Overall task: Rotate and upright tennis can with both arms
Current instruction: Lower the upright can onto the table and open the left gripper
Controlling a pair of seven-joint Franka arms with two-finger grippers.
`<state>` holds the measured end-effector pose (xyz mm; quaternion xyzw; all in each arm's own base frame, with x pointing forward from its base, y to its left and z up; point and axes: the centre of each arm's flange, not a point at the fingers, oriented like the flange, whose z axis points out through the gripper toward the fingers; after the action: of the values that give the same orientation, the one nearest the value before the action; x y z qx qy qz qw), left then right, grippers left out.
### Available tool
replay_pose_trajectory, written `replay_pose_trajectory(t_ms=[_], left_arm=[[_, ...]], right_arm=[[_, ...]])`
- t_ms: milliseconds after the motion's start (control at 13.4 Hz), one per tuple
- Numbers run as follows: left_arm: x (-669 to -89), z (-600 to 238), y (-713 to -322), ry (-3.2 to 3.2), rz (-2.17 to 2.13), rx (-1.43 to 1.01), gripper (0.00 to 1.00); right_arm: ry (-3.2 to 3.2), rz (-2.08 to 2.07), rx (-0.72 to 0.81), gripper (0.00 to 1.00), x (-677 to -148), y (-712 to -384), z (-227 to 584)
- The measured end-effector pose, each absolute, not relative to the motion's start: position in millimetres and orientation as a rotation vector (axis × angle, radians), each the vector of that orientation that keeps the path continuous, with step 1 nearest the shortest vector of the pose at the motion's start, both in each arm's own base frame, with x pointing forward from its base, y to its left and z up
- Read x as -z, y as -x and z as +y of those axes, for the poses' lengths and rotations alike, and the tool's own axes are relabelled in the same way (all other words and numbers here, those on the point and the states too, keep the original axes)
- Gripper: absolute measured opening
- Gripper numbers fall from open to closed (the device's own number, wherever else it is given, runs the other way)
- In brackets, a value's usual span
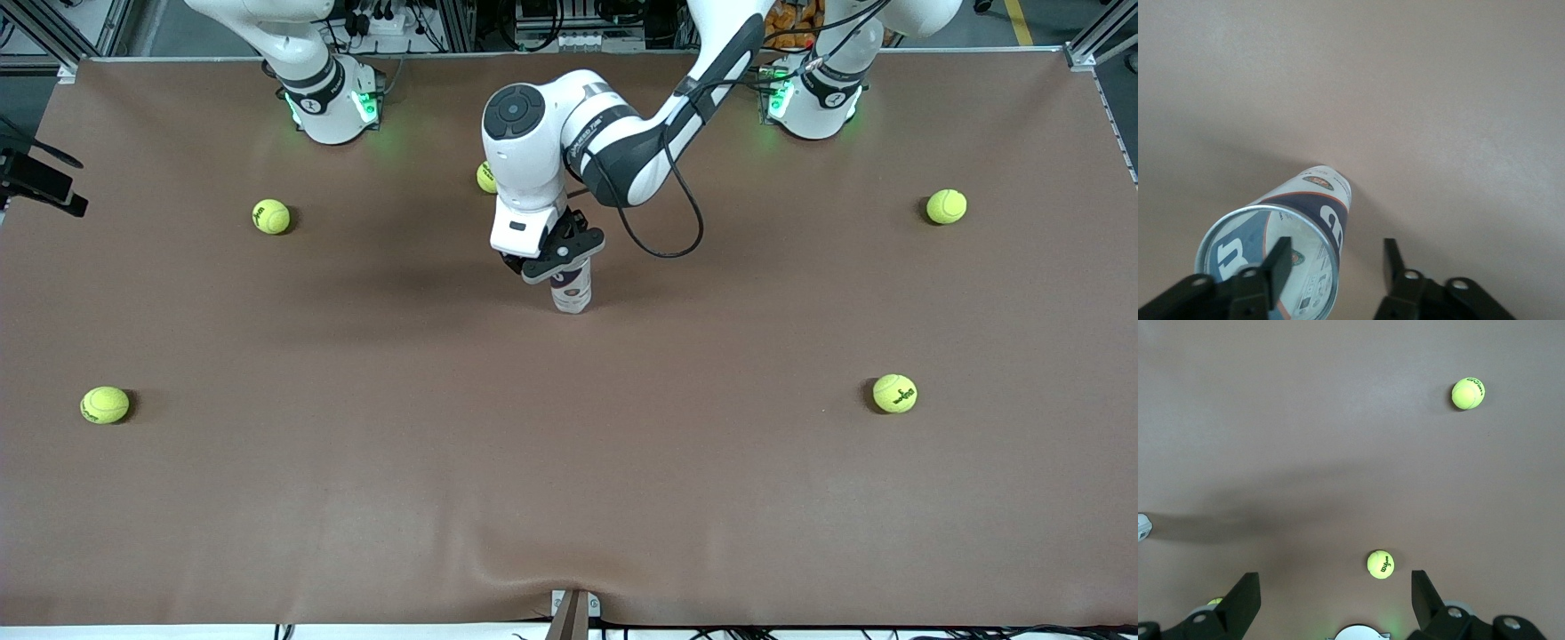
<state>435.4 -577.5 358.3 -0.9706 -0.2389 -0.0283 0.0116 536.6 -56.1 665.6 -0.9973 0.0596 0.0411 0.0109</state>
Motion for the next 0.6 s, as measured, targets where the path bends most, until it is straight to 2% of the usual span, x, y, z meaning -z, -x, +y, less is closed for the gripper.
replay_pose_trajectory(t_ms=[224, 597], left_arm=[[-368, -580, -437, 3.044, -0.751, 0.101, 0.99], [-423, -565, -444, 3.063, -0.794, 0.137, 1.0]], right_arm=[[3.112, 0.186, -0.13, 1.0, -665, -536, -56], [3.112, 0.179, -0.133, 1.0, -665, -537, -54]])
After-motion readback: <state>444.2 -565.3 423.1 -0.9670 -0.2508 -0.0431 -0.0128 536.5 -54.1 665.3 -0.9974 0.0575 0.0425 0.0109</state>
